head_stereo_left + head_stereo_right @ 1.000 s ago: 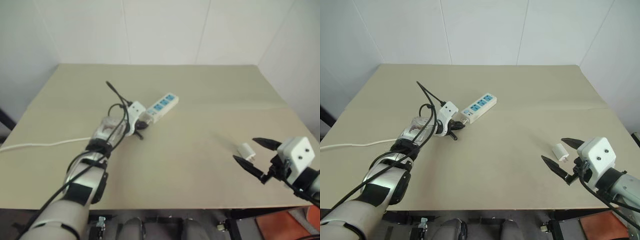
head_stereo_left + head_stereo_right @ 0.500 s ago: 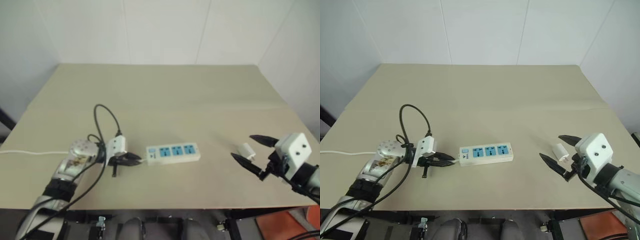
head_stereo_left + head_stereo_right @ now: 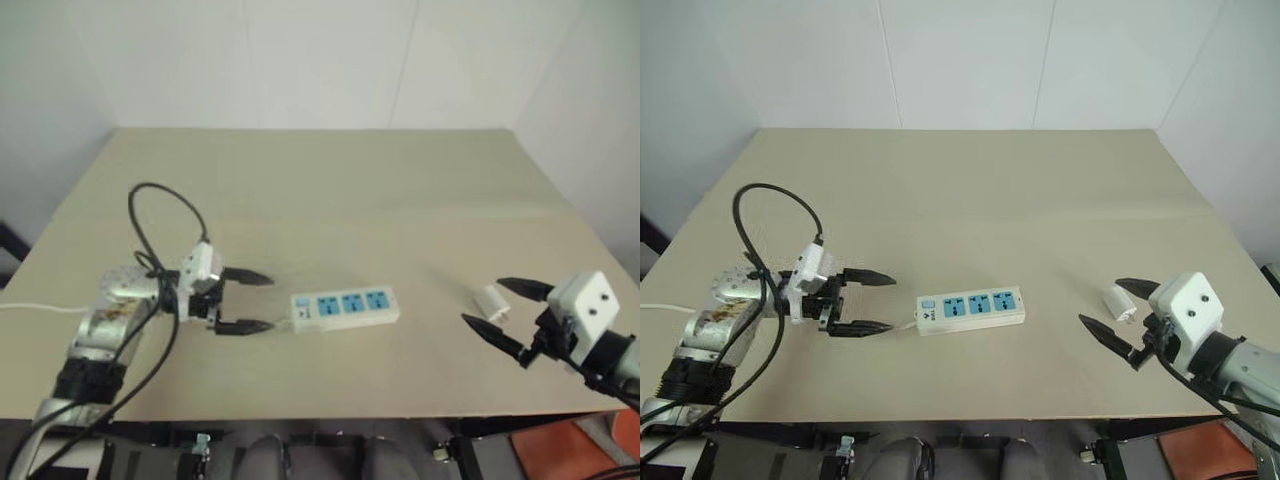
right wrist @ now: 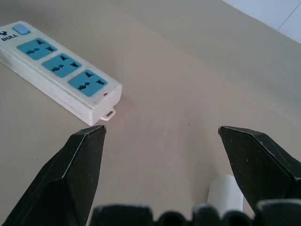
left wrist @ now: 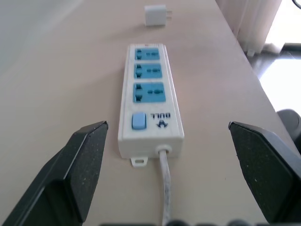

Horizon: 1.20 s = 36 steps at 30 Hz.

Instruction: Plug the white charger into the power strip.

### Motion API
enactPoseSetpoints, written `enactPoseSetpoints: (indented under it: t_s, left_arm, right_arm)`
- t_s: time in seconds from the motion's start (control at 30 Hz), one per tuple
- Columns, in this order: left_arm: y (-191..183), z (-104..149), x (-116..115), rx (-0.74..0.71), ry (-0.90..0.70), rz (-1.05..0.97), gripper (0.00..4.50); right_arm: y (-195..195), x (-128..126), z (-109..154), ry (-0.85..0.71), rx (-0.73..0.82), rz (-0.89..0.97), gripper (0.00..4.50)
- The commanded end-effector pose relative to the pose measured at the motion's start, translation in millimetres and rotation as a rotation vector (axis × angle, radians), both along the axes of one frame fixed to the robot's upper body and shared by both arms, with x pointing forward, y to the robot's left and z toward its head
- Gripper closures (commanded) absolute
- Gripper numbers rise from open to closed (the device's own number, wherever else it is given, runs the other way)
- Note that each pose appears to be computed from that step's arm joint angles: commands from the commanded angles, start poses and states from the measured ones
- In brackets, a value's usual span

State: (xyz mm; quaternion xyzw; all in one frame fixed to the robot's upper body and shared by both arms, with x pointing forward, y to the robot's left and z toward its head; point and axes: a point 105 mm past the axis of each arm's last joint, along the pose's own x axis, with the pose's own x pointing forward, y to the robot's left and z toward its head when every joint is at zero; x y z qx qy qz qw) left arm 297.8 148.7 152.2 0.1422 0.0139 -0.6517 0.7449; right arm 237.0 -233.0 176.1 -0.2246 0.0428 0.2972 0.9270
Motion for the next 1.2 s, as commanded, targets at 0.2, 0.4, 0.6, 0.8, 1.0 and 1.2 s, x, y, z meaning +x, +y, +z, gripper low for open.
enactPoseSetpoints:
  t_s: [0.2,0.4,0.6,0.8,1.0,1.2]
  left_arm:
    - [-44,-21,11,-0.095,-0.075,-0.051,0.03]
    - [-52,-41,16,-0.075,-0.032,-0.079,0.03]
    - [-53,-52,21,-0.074,-0.025,-0.045,0.03]
    - [-53,-62,26,-0.061,-0.027,-0.014,0.03]
    - [-54,-66,27,-0.055,-0.012,-0.015,0.03]
    - [-62,-80,28,0.002,-0.003,-0.007,0.03]
  right_arm:
    - [4,-2,20,-0.076,-0.029,0.008,0.00]
    - [5,-4,23,-0.078,-0.032,0.012,0.00]
    - [7,-6,25,-0.079,-0.014,0.024,0.00]
    - [8,-6,25,-0.079,-0.008,0.029,0.00]
    - [9,-6,25,-0.081,-0.004,0.033,0.00]
    - [9,-5,27,-0.086,-0.008,0.038,0.00]
